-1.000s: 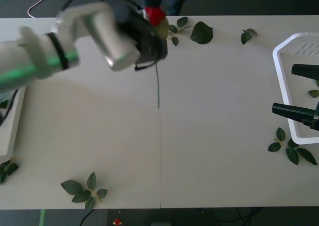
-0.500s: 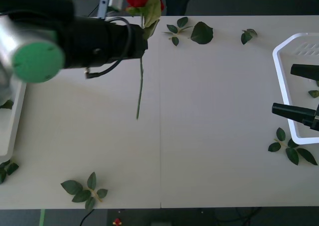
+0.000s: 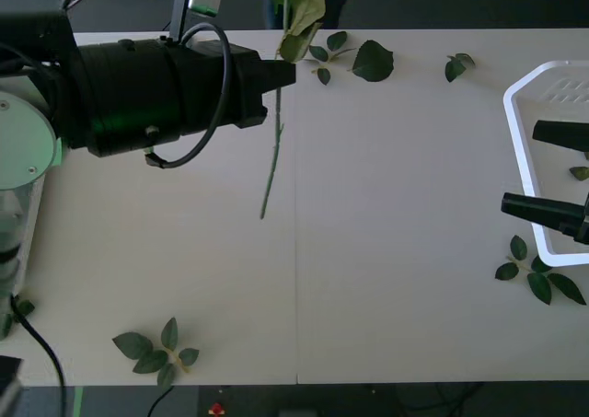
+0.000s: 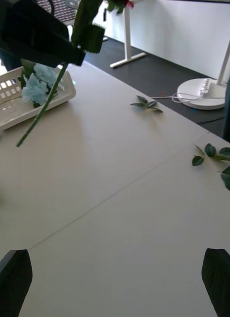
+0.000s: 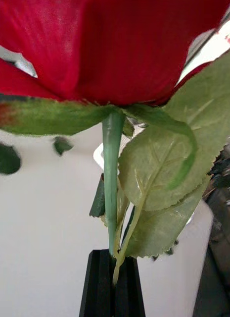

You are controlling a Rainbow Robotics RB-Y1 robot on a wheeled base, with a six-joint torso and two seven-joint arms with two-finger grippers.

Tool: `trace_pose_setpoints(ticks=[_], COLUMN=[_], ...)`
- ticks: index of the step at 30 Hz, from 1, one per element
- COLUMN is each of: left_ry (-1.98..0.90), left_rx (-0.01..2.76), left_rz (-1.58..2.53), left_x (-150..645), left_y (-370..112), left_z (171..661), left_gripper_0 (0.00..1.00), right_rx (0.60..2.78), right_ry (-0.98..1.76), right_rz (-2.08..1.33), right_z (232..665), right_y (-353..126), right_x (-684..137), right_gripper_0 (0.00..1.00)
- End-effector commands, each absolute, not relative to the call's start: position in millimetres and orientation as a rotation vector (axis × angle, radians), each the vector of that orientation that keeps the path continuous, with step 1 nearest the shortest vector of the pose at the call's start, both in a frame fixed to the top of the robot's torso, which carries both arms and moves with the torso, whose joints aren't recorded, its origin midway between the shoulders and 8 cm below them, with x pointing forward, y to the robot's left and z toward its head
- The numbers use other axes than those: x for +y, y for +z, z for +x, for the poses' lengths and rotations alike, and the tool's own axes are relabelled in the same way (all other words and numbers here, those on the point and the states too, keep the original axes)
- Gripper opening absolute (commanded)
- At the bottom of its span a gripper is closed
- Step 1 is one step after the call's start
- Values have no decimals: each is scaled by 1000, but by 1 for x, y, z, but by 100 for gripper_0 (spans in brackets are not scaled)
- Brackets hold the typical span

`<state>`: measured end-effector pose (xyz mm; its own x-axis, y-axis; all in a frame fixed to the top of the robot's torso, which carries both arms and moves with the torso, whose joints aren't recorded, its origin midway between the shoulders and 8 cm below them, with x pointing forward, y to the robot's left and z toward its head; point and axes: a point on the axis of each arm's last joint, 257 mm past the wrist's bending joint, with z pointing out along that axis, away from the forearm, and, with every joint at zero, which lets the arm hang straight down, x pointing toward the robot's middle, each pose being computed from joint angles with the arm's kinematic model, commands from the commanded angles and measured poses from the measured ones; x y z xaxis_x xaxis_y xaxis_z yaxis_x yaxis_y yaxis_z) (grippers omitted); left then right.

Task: Place the red flowers into the right box and the blue flowers into the left box. If a person shows an open palm, hand one flower to the person first, then continue sorting.

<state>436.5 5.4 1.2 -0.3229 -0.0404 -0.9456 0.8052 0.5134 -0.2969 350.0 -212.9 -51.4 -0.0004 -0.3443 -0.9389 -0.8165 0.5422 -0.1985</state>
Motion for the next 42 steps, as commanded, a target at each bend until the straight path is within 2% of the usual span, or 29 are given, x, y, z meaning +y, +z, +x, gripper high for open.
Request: trace_pose_setpoints(ticks=[1, 9, 15, 20, 31, 42], left_ry=[-1026, -1116, -1158, -1199, -1207, -1219], left_rx=[1549, 1344, 1293, 1240, 1265, 1280], left_rz=[719, 741, 735, 675, 675, 677], left_x=[-8, -27, -32, -34, -29, -28], left_y=[24, 64, 75, 89, 78, 73], left_z=[415, 394, 386, 385, 385, 383], left_gripper_0=[0, 0, 0, 0, 0, 0], right_rx=[1588, 1543, 1502, 1460, 1386, 1392], right_ry=[607, 851, 1073, 1138, 1235, 1337], right_rz=[-999, -940, -874, -863, -880, -911], right_z=[342, 342, 343, 348, 359, 362], right_y=[-45, -29, -17, -8, 3, -6], right_x=[-202, -180, -158, -145, -111, -78], right_gripper_0=[100, 100, 100, 100, 100, 100])
